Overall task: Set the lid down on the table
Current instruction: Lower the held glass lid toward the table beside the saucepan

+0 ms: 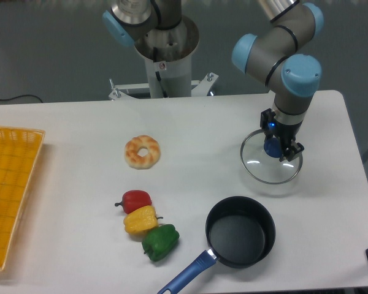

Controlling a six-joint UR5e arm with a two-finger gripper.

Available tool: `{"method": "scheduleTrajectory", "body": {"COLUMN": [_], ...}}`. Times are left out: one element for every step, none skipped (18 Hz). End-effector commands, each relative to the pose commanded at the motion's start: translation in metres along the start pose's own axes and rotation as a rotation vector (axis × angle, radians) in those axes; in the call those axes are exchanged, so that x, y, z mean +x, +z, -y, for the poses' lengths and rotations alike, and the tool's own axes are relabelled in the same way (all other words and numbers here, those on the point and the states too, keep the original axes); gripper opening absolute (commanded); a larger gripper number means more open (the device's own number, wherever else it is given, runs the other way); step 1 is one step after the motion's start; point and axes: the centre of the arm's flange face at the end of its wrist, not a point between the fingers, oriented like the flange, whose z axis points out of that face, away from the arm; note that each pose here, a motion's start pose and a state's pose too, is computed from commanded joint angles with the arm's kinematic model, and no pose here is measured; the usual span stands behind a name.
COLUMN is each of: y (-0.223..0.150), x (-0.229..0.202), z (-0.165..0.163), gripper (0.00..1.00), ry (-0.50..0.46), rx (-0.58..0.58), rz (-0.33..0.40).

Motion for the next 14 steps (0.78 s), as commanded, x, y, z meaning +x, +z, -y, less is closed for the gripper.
{"method": "scheduleTrajectory", "body": {"y": [0.000,0.000,0.001,0.002,0.002,0.003,0.004,0.006,0.010,0.013,0.017,0.019,0.021,0.023], "x": [-0.001,-0.001,-0.001,-0.001,-0.002,-0.002,-0.003,-0.004,-0.005,-0.005,-0.005,-0.005,-0.005,-0.005], "z": [-0.001,-0.001,-0.001,0.000,-0.001,-0.001,-0.001,-0.001,-0.002,-0.002,-0.002,-0.002,-0.002,-0.002], "gripper": [0.49,0.49,0.49,0.49,0.49,0.49,0.49,0.49,0.49,0.49,0.49,0.49,0.49,0.49], "ry": [0.002,0.003,0.003,0.006,0.006,0.006,0.007,0.006,0.007,0.007,0.006,0.006,0.006,0.006], "rx": [-0.002,-0.004,-0.004,-0.004,-0.004,-0.008,-0.008,-0.008,-0.008,-0.009,-0.009,-0.008,-0.007,-0.007], "rz": [0.007,0.015,0.013,0.013,0.015,0.022,0.025,0.023,0.025,0.026,0.020,0.017,0.014,0.009]}}
